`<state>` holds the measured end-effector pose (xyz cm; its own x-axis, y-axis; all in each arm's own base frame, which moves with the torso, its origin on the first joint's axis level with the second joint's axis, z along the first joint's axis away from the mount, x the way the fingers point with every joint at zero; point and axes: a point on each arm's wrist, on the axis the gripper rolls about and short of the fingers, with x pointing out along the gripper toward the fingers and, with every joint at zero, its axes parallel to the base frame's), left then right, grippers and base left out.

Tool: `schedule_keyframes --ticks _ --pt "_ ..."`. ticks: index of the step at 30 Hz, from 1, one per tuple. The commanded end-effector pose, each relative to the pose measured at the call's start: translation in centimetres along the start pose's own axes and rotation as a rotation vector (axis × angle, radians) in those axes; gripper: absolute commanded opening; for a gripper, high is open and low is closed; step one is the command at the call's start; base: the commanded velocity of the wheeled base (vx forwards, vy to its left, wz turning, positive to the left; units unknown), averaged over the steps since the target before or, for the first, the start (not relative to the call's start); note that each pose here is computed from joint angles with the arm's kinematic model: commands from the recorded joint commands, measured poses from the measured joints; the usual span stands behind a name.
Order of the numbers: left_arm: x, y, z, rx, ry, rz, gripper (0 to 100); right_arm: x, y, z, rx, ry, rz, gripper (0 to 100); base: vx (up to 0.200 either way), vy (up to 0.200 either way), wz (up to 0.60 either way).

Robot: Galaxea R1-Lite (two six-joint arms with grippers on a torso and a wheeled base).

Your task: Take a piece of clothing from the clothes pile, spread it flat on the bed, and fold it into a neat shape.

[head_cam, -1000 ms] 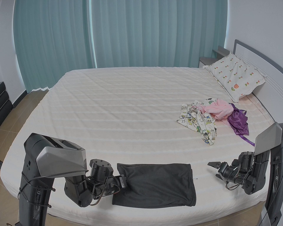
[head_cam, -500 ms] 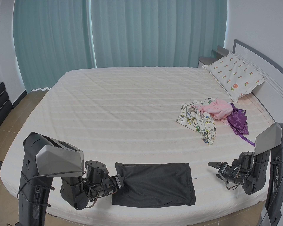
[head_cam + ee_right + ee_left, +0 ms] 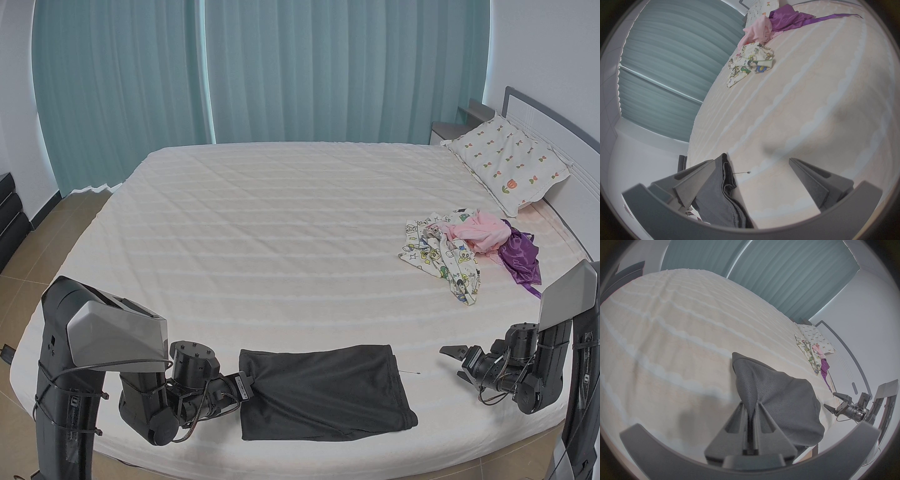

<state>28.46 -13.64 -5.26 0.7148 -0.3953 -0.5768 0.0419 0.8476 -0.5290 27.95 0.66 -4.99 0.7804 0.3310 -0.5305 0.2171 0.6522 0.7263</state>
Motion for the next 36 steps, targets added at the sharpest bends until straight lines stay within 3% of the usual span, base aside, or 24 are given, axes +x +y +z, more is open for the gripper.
schedule_keyframes --ticks 1,17,27,28,33,36 --pt "-0.2 0.0 0.0 0.000 0.000 0.000 0 0.0 0.1 0.1 -0.004 -0.006 0.007 100 0.000 0.200 0.00" --pt "-0.3 0.0 0.0 0.001 0.003 0.002 0 0.0 0.1 0.0 -0.006 -0.005 0.008 100 0.000 0.200 0.00" --pt "-0.3 0.1 -0.4 0.002 0.016 0.009 0 0.0 0.1 0.0 -0.008 -0.005 0.008 100 0.000 0.000 0.00" --pt "-0.4 0.1 -0.4 0.002 0.016 0.009 100 0.1 0.1 0.0 -0.008 -0.006 0.009 100 0.000 0.000 0.00" --pt "-0.6 0.0 -0.2 0.001 0.009 0.000 100 0.1 0.1 0.1 -0.009 -0.009 0.010 100 0.000 0.000 0.00" --pt "-2.5 -1.4 1.9 -0.031 -0.069 -0.048 100 0.1 0.1 0.1 -0.009 -0.010 0.009 100 0.000 0.000 0.00"
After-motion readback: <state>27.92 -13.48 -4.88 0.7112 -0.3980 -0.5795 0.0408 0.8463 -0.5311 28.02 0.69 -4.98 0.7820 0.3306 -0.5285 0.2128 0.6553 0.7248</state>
